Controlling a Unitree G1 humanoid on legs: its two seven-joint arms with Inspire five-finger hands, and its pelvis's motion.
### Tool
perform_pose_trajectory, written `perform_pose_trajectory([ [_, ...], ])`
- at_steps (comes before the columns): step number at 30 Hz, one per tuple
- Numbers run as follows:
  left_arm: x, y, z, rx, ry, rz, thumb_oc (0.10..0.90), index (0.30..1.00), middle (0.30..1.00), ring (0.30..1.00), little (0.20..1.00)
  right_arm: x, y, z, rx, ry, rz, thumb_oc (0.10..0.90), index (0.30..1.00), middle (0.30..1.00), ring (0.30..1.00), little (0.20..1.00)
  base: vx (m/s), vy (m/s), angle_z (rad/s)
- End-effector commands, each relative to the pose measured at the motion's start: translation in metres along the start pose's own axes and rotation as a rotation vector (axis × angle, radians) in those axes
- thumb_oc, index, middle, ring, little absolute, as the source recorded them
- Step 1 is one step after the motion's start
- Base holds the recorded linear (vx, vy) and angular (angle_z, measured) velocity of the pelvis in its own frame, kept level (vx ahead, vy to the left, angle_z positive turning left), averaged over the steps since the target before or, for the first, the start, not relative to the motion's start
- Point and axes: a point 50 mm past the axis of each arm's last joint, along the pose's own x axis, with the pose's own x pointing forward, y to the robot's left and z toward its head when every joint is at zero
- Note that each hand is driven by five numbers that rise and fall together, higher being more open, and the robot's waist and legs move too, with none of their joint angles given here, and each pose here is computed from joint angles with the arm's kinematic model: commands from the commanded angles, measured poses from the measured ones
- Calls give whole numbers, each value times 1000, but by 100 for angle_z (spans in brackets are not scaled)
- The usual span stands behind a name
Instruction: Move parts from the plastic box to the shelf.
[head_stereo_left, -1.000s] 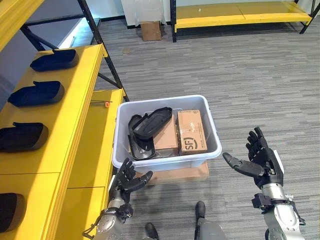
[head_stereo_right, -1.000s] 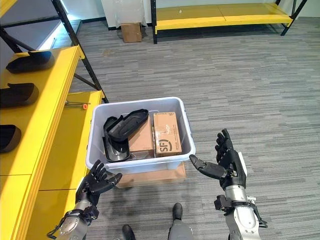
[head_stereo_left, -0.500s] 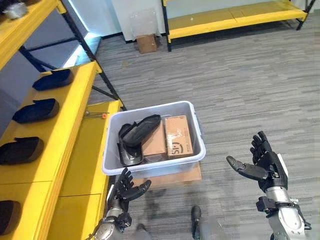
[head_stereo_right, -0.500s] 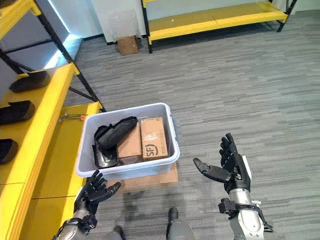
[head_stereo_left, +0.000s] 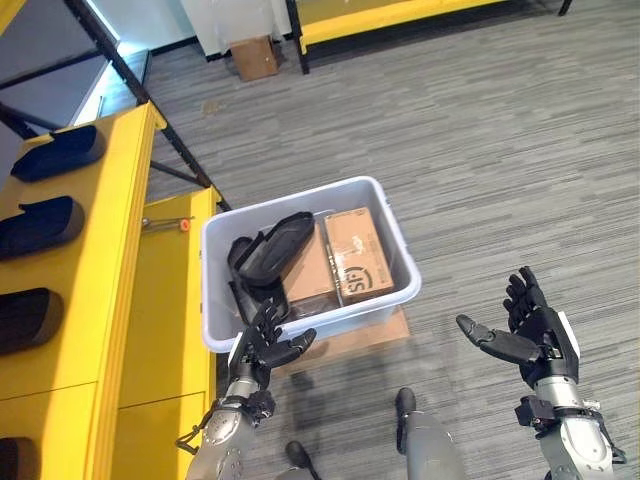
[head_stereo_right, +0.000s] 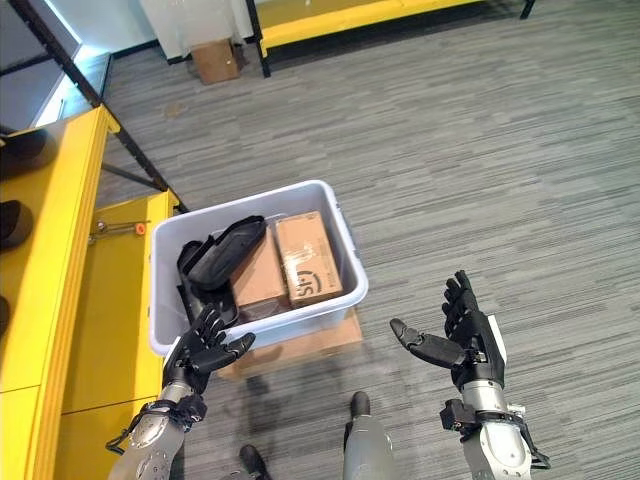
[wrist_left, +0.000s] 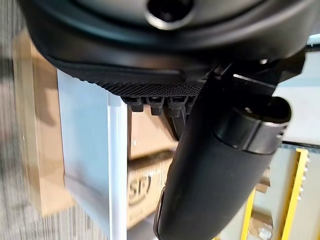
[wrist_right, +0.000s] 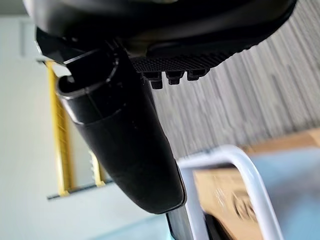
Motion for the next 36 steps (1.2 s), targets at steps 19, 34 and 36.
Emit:
perform_pose_trajectory([
  [19,-5,13,39,85,-135,-91,900,1000,1000,1000,1000,73,12,117,-536,-466,95,900,1000,1000,1000,1000,23,4,17],
  [34,3,-2,46,98,-132,-154,900,1000,1000,1000,1000,145,87,178,-727,-558,266,900,1000,1000,1000,1000,-20,-13,8],
  [36,6,-4,51,104,-150,-152,900,1000,1000,1000,1000,155,106,191,-703,-581,267,900,1000,1000,1000,1000,-41,43,4],
])
